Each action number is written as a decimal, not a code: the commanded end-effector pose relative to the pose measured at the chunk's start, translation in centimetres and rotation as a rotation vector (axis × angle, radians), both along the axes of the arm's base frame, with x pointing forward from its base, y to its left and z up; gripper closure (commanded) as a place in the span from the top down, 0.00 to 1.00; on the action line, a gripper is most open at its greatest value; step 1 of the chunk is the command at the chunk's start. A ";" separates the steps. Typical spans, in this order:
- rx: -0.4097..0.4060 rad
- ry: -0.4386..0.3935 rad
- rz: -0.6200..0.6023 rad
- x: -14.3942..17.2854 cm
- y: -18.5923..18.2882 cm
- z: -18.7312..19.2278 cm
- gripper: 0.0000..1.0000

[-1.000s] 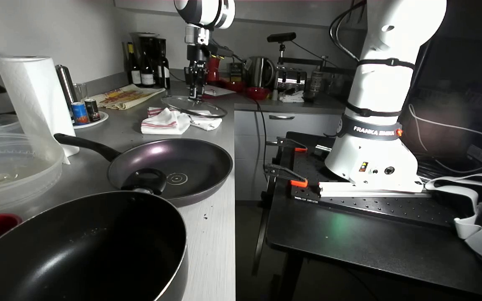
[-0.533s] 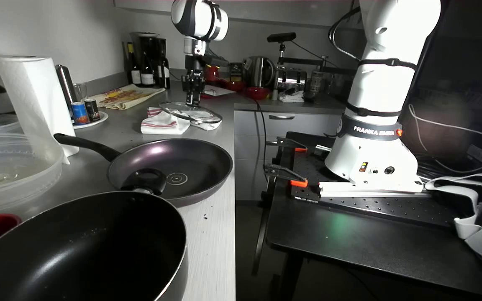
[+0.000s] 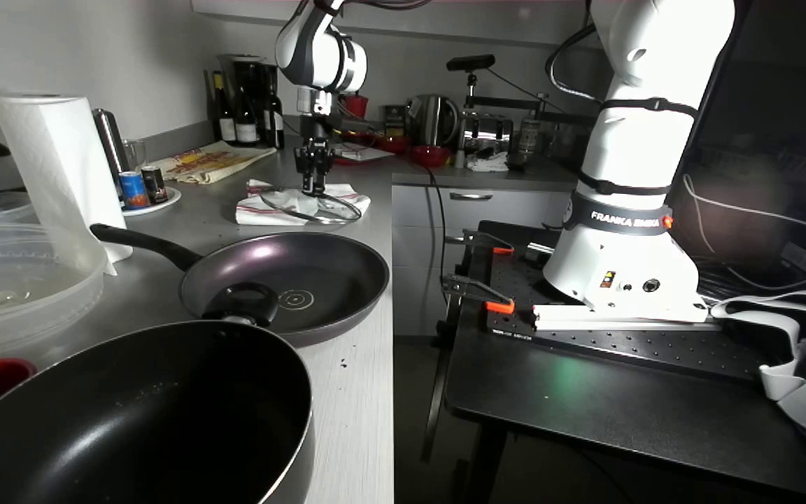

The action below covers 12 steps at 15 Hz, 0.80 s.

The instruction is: Remove the lid from the black pot and place it on the right side of the countertop.

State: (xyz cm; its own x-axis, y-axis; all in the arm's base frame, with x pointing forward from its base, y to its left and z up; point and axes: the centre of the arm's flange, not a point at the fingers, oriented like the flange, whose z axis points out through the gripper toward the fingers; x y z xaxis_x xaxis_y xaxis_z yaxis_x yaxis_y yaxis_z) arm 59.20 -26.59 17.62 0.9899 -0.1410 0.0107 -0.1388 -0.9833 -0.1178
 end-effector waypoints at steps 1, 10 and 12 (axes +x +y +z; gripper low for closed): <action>-0.011 0.035 0.017 2.7 0.6 -2.1 0.25; -0.054 0.102 0.050 3.6 2.0 -3.2 0.25; -0.054 0.104 0.055 3.5 2.1 -3.0 0.25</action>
